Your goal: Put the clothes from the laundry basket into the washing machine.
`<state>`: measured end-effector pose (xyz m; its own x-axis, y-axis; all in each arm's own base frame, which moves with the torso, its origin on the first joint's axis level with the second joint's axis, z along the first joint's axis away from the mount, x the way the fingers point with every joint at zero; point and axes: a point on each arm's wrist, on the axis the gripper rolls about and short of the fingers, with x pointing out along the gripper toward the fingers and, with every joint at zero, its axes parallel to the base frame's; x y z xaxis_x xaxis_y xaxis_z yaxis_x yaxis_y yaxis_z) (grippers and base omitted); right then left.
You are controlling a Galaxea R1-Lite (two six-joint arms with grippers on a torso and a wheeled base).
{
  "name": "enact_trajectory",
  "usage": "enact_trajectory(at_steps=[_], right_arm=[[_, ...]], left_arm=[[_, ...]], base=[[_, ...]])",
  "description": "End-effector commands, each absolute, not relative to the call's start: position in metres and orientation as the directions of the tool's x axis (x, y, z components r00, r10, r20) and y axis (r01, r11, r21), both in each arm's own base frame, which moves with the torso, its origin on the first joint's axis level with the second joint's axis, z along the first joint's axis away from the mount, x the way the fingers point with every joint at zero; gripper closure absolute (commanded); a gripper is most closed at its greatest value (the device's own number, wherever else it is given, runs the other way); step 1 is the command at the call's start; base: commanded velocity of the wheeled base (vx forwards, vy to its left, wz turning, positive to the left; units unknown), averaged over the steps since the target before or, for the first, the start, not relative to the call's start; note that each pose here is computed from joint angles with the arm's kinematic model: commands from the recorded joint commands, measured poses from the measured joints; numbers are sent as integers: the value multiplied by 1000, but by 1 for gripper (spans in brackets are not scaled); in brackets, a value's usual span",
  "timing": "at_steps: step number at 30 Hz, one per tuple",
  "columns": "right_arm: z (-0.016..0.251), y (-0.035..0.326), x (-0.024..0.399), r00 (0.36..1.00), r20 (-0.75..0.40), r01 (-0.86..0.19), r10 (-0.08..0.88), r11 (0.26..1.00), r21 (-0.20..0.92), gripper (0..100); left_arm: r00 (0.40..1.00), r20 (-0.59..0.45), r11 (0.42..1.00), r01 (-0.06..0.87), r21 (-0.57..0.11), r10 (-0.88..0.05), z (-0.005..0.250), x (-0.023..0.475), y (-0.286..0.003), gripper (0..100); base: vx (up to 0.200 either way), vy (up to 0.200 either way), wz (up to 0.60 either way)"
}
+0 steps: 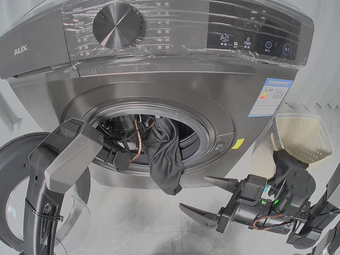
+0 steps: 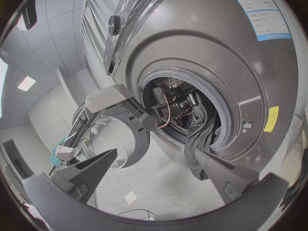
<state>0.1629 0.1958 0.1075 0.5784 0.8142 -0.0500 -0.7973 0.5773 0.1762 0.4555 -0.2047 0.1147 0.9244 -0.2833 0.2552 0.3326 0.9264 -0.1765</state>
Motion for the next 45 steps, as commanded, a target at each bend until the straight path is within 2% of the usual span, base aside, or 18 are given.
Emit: enact_trajectory(at_steps=[1, 7, 10, 11, 15, 19, 22, 25, 31, 32, 39, 43, 44, 45], right_arm=[[103, 197, 163, 576, -67, -797, 815, 577, 178, 0], [103, 197, 163, 576, -67, -797, 815, 577, 178, 0], [103, 197, 164, 576, -66, -797, 815, 577, 178, 0], [103, 197, 163, 576, -67, -797, 815, 577, 178, 0], [103, 198, 163, 574, -66, -798, 816, 576, 178, 0], [103, 198, 162, 571, -66, -801, 819, 572, 178, 0], [103, 198, 162, 571, -69, -800, 818, 573, 179, 0], [102, 199, 162, 568, -73, -801, 820, 571, 180, 0], [102, 200, 161, 565, -72, -803, 822, 568, 179, 0], [102, 200, 161, 565, -72, -803, 822, 568, 179, 0], [102, 201, 162, 565, -69, -803, 822, 568, 179, 0], [102, 201, 162, 565, -69, -803, 822, 568, 179, 0], [102, 201, 162, 565, -69, -803, 822, 568, 179, 0], [102, 201, 162, 566, -67, -804, 822, 568, 179, 0]], left_arm=[[951, 148, 938, 297, -177, -272, 98, 448, -202, 0], [951, -32, 928, 294, -229, -309, 97, 418, -203, 0], [949, -52, 929, 293, -228, -312, 97, 414, -202, 0], [924, -126, 918, 328, -221, -360, 93, 398, -203, 0], [884, -193, 898, 385, -215, -425, 86, 377, -209, 0], [845, -237, 874, 436, -215, -480, 76, 362, -217, 0], [808, -290, 858, 476, -192, -513, 57, 354, -224, 0], [804, -314, 863, 478, -162, -504, 38, 360, -224, 0], [822, -306, 877, 455, -153, -480, 26, 371, -221, 0], [825, -308, 881, 449, -151, -474, 24, 373, -219, 100], [846, -280, 891, 430, -146, -455, 25, 385, -216, 100], [909, -161, 917, 357, -176, -385, 48, 411, -217, 100], [909, -161, 917, 357, -176, -385, 48, 411, -217, 100], [937, -87, 927, 318, -200, -339, 59, 425, -217, 100]], base=[[0, 0, 0], [0, 0, 0], [0, 0, 0], [0, 0, 0], [0, 0, 0], [0, 0, 0], [0, 0, 0], [0, 0, 0], [0, 0, 0], [0, 0, 0], [0, 0, 0], [0, 0, 0], [0, 0, 0], [0, 0, 0]])
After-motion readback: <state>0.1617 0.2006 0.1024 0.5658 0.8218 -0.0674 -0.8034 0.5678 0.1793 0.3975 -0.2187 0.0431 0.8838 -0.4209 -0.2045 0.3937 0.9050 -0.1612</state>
